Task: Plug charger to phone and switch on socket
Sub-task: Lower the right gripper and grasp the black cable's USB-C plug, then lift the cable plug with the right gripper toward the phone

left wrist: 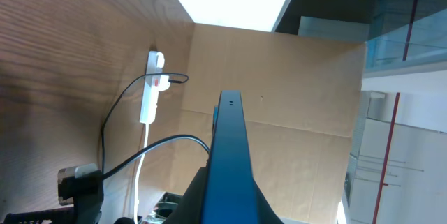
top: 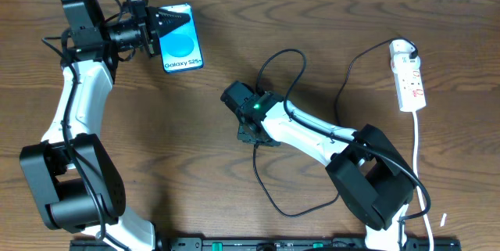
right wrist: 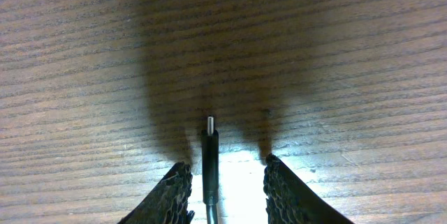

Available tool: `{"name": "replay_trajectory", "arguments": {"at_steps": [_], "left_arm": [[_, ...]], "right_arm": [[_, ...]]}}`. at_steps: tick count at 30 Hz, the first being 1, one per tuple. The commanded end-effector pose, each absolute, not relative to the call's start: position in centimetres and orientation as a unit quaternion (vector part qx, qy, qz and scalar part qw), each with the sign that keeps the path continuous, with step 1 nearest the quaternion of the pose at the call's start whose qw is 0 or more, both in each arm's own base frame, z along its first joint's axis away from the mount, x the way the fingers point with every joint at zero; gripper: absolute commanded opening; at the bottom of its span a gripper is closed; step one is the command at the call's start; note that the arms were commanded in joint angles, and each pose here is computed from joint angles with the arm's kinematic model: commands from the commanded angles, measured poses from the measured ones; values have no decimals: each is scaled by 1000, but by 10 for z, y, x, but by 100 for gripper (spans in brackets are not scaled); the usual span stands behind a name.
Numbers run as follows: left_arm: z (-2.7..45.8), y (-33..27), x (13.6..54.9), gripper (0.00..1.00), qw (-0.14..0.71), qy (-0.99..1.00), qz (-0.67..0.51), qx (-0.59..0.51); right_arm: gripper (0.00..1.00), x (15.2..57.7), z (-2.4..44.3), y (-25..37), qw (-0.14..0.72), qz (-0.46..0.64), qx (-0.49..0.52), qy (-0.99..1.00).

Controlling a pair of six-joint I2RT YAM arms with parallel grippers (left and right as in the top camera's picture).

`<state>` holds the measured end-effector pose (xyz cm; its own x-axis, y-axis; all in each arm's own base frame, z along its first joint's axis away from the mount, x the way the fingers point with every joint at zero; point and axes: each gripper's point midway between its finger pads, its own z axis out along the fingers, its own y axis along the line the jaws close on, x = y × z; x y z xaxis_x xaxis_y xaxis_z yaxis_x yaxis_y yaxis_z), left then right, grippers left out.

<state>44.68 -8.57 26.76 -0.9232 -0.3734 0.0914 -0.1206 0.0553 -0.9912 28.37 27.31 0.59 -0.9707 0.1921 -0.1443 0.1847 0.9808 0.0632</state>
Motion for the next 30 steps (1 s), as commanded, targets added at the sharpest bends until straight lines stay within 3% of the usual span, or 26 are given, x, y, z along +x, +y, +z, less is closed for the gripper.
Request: {"name": "replay_trajectory", "arguments": {"at_steps": [1, 8, 12, 23, 30], "left_arm": [[288, -87, 440, 8, 105, 718, -674, -140], [288, -87, 440, 7, 105, 718, -674, -140], [288, -87, 440, 8, 105, 718, -674, -140], [288, -87, 440, 7, 105, 718, -673, -140], [288, -87, 440, 7, 105, 718, -674, -140]], "right_arm": [[31, 288, 7, 274, 87, 19, 103, 991], [17, 287, 6, 274, 85, 18, 103, 991], [1, 284, 6, 276, 78, 22, 102, 992], [1, 275, 5, 278, 51, 31, 84, 995], [1, 261, 37, 359, -33, 290, -103, 951]]}}
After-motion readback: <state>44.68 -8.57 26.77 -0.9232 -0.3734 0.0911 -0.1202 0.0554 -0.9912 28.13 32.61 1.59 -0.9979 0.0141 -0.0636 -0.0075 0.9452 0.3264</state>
